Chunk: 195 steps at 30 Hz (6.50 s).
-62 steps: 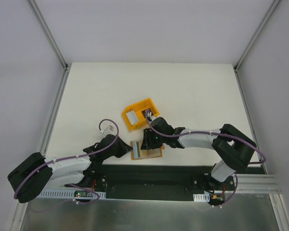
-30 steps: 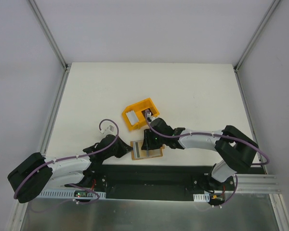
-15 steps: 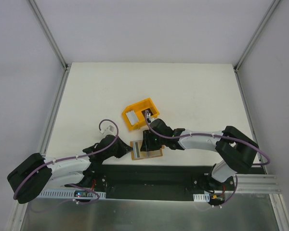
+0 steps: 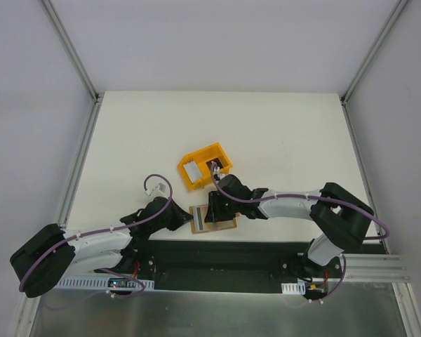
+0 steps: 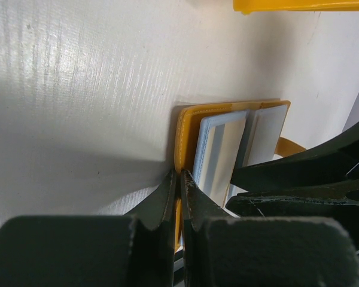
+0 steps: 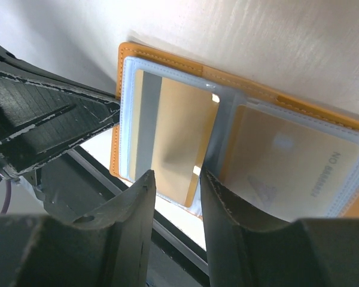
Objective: Put the credit cards into the card holder
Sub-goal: Insert the credit card into the card holder.
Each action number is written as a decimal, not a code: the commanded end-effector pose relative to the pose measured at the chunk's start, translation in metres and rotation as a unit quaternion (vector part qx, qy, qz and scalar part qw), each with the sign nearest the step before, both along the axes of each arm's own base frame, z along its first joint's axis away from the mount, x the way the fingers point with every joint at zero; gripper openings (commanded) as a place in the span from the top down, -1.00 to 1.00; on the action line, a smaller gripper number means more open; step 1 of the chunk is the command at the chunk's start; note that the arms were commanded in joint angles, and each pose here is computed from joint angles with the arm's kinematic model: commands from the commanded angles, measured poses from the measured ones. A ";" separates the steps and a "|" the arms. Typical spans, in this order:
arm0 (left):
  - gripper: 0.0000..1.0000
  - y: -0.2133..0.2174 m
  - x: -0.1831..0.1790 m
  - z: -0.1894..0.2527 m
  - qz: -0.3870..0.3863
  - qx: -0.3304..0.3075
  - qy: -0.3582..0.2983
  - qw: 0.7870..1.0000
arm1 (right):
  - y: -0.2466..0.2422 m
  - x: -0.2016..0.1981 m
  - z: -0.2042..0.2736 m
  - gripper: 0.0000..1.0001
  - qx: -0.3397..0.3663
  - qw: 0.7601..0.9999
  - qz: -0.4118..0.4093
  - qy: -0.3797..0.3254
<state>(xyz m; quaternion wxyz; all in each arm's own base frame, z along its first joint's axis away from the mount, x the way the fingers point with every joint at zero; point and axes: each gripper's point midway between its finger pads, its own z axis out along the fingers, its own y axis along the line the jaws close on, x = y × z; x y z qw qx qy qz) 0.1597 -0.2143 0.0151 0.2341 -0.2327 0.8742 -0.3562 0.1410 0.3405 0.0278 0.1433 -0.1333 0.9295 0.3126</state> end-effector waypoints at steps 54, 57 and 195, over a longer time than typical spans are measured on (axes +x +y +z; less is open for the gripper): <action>1.00 -0.006 0.001 0.041 -0.016 -0.030 -0.036 0.999 | 0.031 0.002 0.035 0.03 -0.100 0.985 0.056 -0.129; 1.00 -0.006 0.000 0.040 -0.015 -0.031 -0.035 0.999 | 0.032 0.002 0.033 0.03 -0.107 0.985 0.055 -0.127; 1.00 0.005 -0.003 0.032 0.004 -0.035 -0.037 0.999 | -0.003 0.015 0.044 -0.07 -0.285 0.936 0.046 -0.202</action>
